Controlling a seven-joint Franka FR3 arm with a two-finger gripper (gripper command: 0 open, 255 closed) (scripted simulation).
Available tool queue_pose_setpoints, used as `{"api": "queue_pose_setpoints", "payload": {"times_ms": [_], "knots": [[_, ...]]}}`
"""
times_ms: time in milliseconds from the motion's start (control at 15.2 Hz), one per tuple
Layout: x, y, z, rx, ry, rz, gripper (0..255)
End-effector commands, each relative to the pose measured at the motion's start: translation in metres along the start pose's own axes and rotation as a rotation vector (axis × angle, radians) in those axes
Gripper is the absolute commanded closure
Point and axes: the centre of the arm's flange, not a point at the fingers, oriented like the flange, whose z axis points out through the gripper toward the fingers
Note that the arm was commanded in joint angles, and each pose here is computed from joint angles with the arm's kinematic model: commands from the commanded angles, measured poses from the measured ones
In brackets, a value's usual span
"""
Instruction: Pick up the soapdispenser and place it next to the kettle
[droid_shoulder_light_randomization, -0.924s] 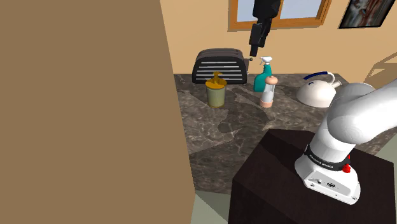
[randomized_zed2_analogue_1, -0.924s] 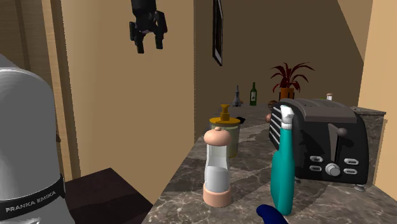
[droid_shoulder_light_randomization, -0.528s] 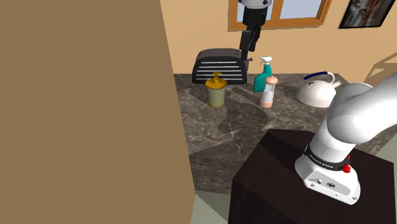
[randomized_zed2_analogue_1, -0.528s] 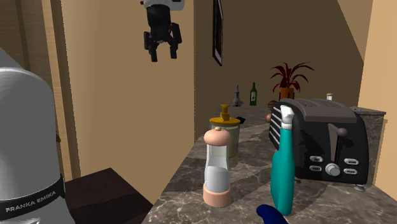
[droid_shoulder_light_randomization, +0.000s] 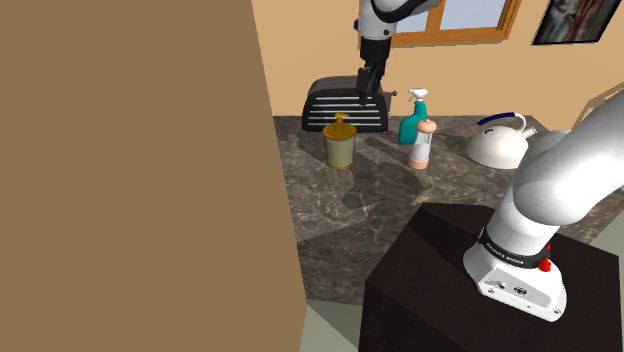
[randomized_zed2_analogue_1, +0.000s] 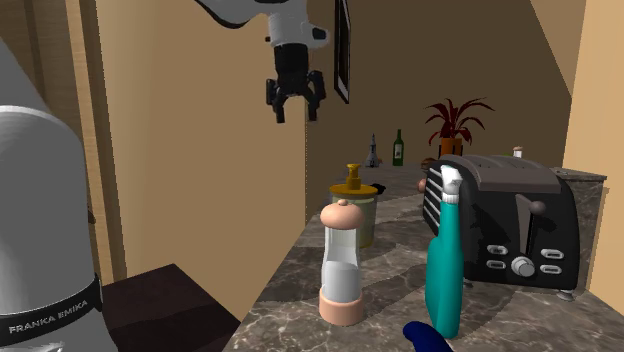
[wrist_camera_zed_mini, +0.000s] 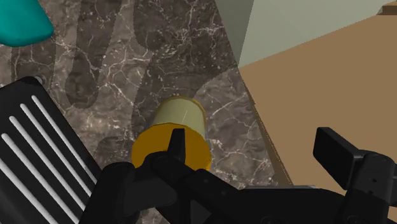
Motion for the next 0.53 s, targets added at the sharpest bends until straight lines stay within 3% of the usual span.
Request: {"api": "queue_pose_setpoints", "payload": {"times_ms": [0,462], "knots": [[0.018,0.013,0.014,0.002,0.002,-0.004,0],[0.080,0.056,0.068,0.013,0.005,-0.016,0]]}}
